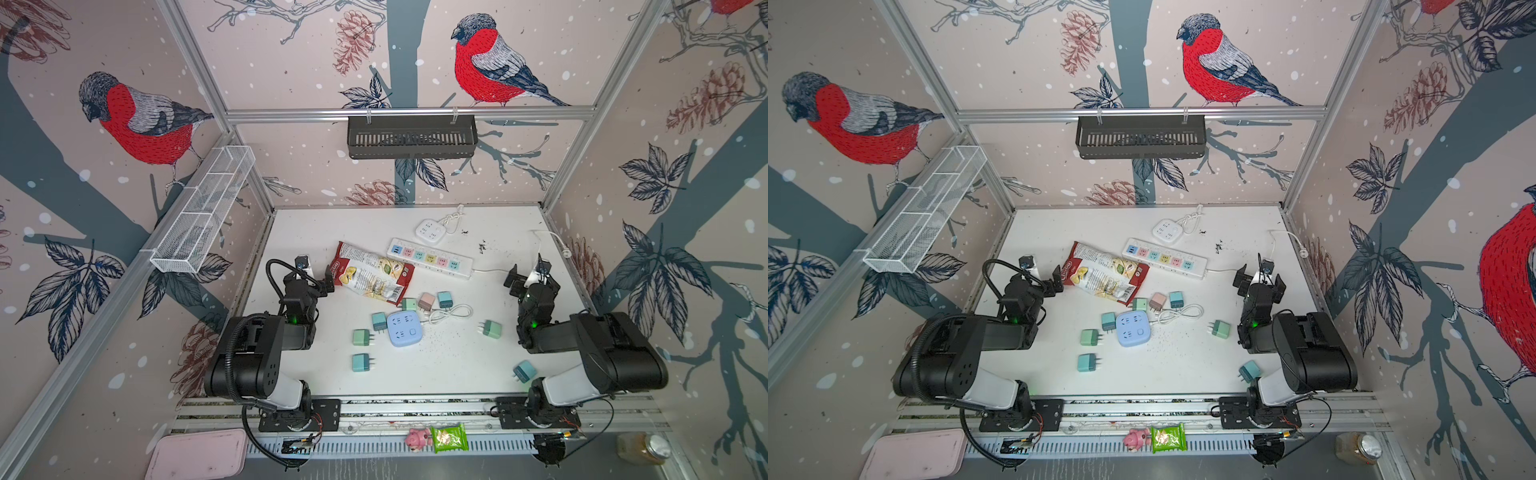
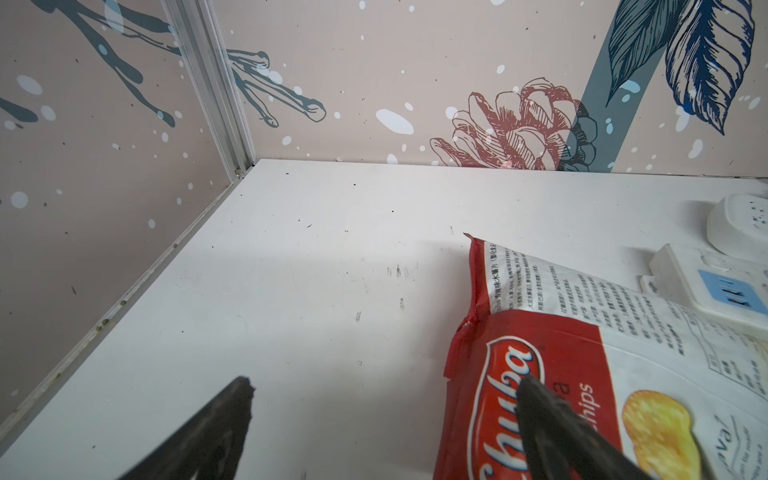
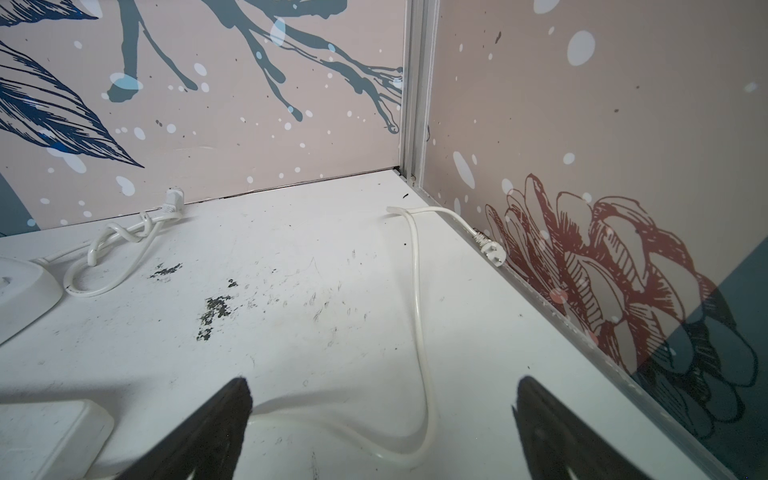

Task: Insert the plug

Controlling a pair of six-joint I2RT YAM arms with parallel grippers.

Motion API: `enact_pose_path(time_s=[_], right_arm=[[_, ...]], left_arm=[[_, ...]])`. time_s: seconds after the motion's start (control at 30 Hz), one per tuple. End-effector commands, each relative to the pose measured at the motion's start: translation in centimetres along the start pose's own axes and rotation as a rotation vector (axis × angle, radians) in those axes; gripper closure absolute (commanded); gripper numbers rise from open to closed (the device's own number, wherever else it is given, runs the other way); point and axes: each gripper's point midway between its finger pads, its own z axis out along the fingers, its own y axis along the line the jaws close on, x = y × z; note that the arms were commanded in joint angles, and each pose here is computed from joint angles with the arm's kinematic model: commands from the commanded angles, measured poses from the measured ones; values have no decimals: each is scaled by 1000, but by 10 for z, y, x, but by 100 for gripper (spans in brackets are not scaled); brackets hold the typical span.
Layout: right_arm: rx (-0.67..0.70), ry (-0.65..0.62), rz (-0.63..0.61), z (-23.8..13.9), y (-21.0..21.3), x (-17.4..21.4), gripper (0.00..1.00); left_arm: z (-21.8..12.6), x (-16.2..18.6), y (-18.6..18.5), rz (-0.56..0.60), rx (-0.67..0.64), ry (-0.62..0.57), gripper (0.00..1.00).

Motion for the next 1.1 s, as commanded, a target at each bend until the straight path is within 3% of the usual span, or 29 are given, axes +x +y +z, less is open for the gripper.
enact_pose_path(time_s=[0.0, 0.47, 0.53, 0.6, 0.73, 0.87, 0.97, 1.0, 1.07], right_arm=[[11, -29, 26, 0, -2, -8, 0], [-10, -65, 15, -3, 1, -20, 0], [37, -16, 15, 1, -4, -25, 0], [92, 40, 67, 4, -15, -39, 0], [134, -2, 270, -10, -30, -82, 0], [217, 79, 505, -29, -46, -89, 0], [30, 40, 571, -31, -25, -100, 0], [-16, 43, 584, -30, -18, -103, 0], [-55, 88, 575, -27, -8, -102, 0]], left_arm=[[1, -6, -1, 6, 3, -20, 2], [-1, -10, -3, 19, 14, -30, 2], [-3, -17, -3, 19, 17, -35, 2], [-7, -27, -2, 15, 8, -46, 2], [-12, -51, 7, -22, -48, -57, 2], [-15, -87, 2, -141, -27, 7, 2], [-17, -112, 6, -344, -63, 55, 2], [-19, -113, 11, -450, -111, 100, 2], [-25, -113, 21, -555, -209, 186, 2]])
